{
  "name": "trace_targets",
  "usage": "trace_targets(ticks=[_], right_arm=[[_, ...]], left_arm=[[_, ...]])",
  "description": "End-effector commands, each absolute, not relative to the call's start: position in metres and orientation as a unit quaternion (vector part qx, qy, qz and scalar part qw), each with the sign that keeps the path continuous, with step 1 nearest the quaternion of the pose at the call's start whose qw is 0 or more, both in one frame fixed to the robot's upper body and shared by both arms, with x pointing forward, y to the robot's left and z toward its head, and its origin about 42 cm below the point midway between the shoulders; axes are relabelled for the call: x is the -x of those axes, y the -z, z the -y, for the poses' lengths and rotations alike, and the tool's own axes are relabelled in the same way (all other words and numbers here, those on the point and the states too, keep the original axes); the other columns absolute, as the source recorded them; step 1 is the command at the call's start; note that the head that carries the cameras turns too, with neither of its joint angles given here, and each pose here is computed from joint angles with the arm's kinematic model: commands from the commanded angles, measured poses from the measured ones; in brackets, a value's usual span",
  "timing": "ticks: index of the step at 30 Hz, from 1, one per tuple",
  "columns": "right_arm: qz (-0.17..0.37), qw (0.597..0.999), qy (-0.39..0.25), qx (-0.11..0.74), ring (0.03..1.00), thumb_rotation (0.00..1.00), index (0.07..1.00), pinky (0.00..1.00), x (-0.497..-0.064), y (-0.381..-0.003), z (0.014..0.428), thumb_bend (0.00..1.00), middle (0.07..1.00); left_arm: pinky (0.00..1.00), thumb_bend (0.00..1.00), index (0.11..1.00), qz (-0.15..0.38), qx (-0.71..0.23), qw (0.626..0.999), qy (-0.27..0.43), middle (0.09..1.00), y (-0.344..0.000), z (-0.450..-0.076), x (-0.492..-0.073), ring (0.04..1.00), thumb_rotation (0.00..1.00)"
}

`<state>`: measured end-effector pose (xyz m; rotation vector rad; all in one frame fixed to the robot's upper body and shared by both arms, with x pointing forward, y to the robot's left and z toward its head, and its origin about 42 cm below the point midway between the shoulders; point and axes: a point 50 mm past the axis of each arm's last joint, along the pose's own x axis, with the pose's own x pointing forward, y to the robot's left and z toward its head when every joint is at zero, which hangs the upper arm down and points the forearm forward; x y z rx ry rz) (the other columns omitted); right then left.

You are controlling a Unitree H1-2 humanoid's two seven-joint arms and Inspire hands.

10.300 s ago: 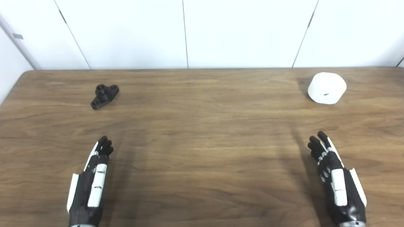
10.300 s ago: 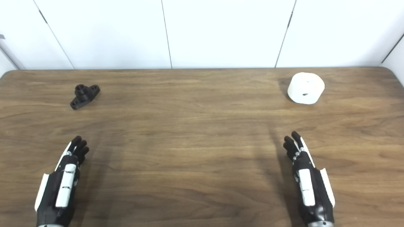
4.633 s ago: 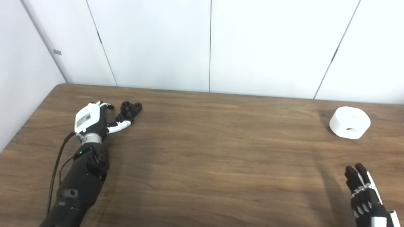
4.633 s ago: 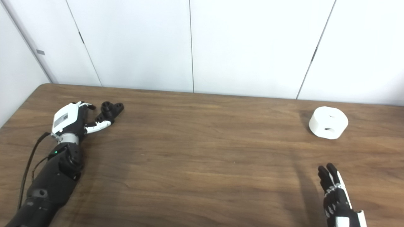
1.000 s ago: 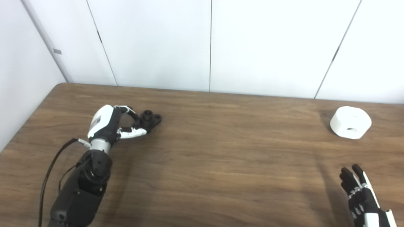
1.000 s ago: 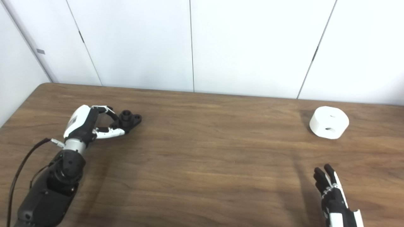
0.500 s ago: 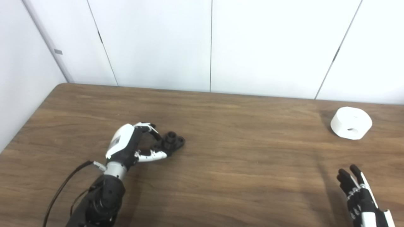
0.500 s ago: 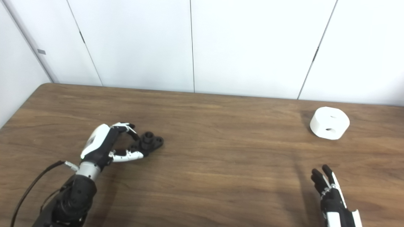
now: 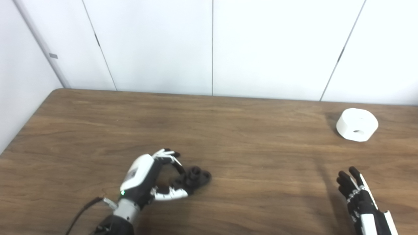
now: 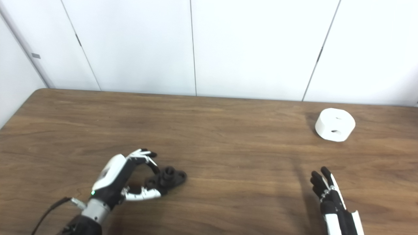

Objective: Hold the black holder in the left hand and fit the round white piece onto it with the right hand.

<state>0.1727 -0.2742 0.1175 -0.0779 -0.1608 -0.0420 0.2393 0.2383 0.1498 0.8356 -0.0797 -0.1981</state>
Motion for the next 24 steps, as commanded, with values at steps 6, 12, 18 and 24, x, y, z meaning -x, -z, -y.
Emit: trace_targets(ticks=[6,12,18,24], right_arm=[[0.098,0.995,0.028,0.018,0.905,0.92,0.944,0.92,-0.172,-0.133,0.26,0.53,0.901],[0.095,0.995,0.027,0.025,0.905,0.93,0.948,0.93,-0.172,-0.139,0.257,0.55,0.903],[0.093,0.995,0.032,0.027,0.903,0.93,0.94,0.92,-0.171,-0.147,0.256,0.55,0.899],[0.091,0.995,0.04,0.023,0.896,0.92,0.935,0.93,-0.171,-0.156,0.255,0.57,0.891]], left_arm=[[1.0,0.51,0.487,0.097,-0.401,0.903,0.12,0.832,-0.16,-0.216,-0.229,0.937,0.05],[1.0,0.51,0.486,0.109,-0.396,0.897,0.165,0.828,-0.155,-0.196,-0.215,0.929,0.04],[1.0,0.51,0.487,0.12,-0.394,0.887,0.207,0.818,-0.144,-0.179,-0.204,0.928,0.04],[1.0,0.52,0.487,0.129,-0.397,0.881,0.221,0.825,-0.131,-0.161,-0.191,0.922,0.04]])
